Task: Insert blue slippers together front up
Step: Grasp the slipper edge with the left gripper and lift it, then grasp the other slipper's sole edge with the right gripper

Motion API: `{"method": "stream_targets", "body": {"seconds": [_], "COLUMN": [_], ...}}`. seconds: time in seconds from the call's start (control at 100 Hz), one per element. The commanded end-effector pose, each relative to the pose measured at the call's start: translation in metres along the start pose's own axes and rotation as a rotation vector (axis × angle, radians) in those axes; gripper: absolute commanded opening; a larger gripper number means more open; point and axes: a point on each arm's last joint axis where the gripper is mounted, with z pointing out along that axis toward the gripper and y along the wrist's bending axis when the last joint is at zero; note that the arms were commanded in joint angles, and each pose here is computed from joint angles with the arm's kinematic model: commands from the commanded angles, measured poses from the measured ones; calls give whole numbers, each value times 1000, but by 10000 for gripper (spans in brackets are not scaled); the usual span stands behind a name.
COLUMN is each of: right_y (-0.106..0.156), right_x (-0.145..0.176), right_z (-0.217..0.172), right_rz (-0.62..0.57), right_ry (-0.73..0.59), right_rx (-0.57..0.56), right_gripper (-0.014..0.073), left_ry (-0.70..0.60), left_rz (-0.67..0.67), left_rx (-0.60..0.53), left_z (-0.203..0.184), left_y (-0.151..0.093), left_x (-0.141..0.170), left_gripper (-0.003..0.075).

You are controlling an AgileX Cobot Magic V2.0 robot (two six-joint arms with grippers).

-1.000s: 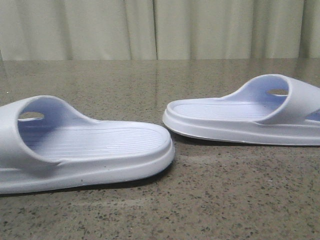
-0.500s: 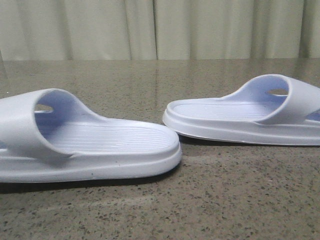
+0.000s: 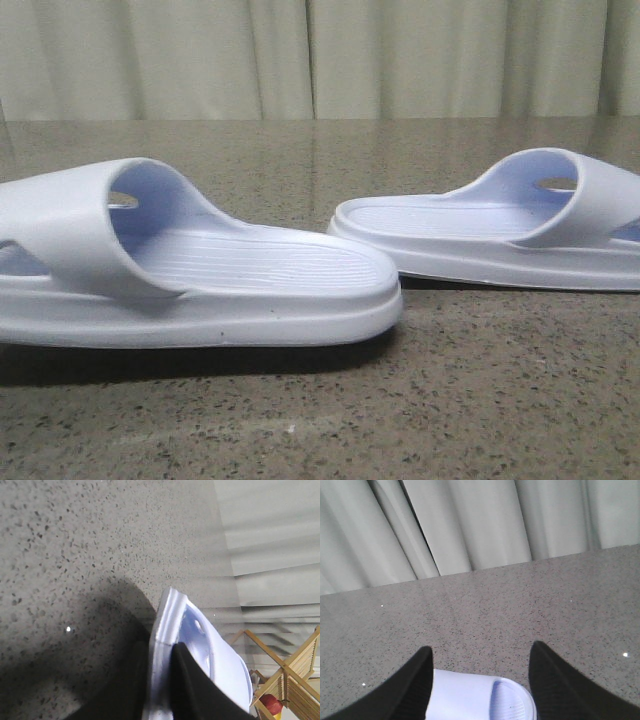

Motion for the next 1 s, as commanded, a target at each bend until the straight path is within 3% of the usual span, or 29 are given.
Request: {"method": "stream_targets", "body": {"seconds": [0.0, 0.2, 0.41, 0.57, 0.99], "right_y": [2, 2, 0, -5, -13], "right_x": [-17, -15, -7, 12, 34], "right_z": [-1, -1, 3, 14, 68], "right_rz": [1, -1, -14, -5, 199], "right_ry": [-93, -78, -34, 45, 255], "right_rx": [-5, -3, 11, 26, 103], "right_gripper": [362, 362, 363, 363, 363], "left_ry": [-27, -101, -147, -152, -152], "left_rz": [10, 106, 147, 143, 134], "left_rx": [93, 195, 259, 267, 273], "left_z": [-1, -11, -20, -20, -21], "left_y": [-25, -66, -92, -94, -95], "left_x": [-9, -23, -31, -32, -32], "left_gripper": [16, 15, 15, 15, 15]}}
